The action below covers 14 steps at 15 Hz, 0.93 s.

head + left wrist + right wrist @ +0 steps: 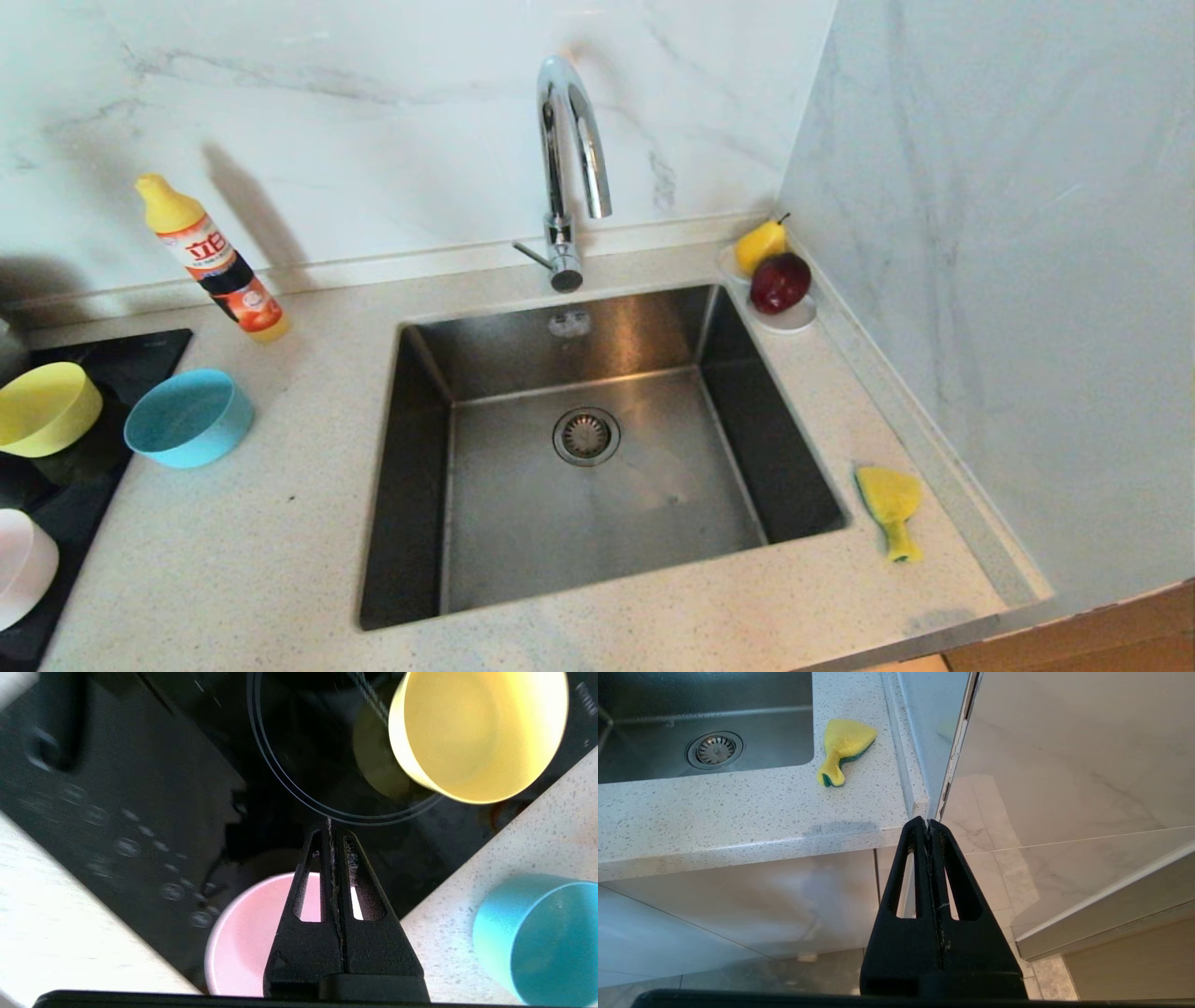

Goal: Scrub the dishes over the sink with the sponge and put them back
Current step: Place the bowl on the bowl

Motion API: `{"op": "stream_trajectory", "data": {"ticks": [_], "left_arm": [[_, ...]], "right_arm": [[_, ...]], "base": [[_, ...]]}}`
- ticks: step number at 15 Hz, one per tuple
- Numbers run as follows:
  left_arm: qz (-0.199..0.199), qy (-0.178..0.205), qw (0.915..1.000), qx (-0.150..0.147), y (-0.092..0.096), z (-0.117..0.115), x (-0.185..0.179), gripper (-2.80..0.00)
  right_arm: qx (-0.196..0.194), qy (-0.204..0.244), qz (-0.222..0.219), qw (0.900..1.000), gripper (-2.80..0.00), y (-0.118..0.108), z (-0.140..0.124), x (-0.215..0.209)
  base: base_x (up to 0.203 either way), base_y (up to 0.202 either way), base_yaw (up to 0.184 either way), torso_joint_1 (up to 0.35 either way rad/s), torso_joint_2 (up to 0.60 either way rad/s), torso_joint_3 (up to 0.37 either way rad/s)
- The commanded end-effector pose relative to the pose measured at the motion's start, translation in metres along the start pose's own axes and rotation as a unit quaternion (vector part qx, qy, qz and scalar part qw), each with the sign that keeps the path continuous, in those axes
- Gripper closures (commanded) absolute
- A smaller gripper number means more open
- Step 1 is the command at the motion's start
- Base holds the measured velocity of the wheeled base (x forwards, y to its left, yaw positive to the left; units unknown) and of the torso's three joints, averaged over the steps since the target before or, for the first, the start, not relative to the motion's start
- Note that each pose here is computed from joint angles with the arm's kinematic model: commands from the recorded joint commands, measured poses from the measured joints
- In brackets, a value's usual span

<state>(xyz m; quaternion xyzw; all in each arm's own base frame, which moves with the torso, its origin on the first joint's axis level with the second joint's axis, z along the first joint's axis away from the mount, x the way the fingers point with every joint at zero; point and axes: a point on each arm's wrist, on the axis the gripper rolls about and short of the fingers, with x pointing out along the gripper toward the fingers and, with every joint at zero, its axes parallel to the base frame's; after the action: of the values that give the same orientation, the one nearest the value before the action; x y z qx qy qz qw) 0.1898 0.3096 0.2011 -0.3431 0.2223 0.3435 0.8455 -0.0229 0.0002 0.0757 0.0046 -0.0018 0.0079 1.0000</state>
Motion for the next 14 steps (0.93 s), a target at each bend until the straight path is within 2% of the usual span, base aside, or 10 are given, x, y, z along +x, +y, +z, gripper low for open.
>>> {"op": "stream_trajectory", "data": {"ticks": [1, 4, 5, 6, 8, 10, 14], "left_arm": [[-0.004, 0.024, 0.9995, -0.019, -0.003, -0.007, 0.016, 0.00], [-0.012, 0.035, 0.9992, -0.017, -0.013, -0.013, 0.023, 0.00], [-0.012, 0.031, 0.9991, -0.027, -0.018, -0.012, 0.023, 0.00], [-0.005, 0.022, 0.9990, -0.040, -0.023, -0.009, 0.023, -2.80], [-0.007, 0.006, 0.9977, -0.068, -0.031, -0.002, 0.021, -2.80], [-0.005, 0.008, 0.9957, -0.092, -0.029, 0.001, 0.031, -2.80], [0.006, 0.027, 0.9940, -0.106, -0.019, -0.005, 0.053, -2.80]], "right_arm": [[0.000, 0.000, 0.001, 1.000, 0.00, 0.000, 0.000, 0.000], [0.000, 0.000, 0.001, 1.000, 0.00, 0.000, 0.000, 0.000], [0.000, 0.000, 0.001, 1.000, 0.00, 0.000, 0.000, 0.000], [0.000, 0.000, 0.001, 1.000, 0.00, 0.000, 0.000, 0.000], [0.000, 0.000, 0.001, 1.000, 0.00, 0.000, 0.000, 0.000], [0.000, 0.000, 0.001, 1.000, 0.00, 0.000, 0.000, 0.000], [0.000, 0.000, 0.000, 1.000, 0.00, 0.000, 0.000, 0.000]], "base": [[0.000, 0.000, 0.000, 0.000, 0.00, 0.000], [0.000, 0.000, 0.000, 0.000, 0.00, 0.000], [0.000, 0.000, 0.000, 0.000, 0.00, 0.000], [0.000, 0.000, 0.000, 0.000, 0.00, 0.000], [0.000, 0.000, 0.000, 0.000, 0.00, 0.000], [0.000, 0.000, 0.000, 0.000, 0.00, 0.000], [0.000, 0.000, 0.000, 0.000, 0.00, 0.000]]}}
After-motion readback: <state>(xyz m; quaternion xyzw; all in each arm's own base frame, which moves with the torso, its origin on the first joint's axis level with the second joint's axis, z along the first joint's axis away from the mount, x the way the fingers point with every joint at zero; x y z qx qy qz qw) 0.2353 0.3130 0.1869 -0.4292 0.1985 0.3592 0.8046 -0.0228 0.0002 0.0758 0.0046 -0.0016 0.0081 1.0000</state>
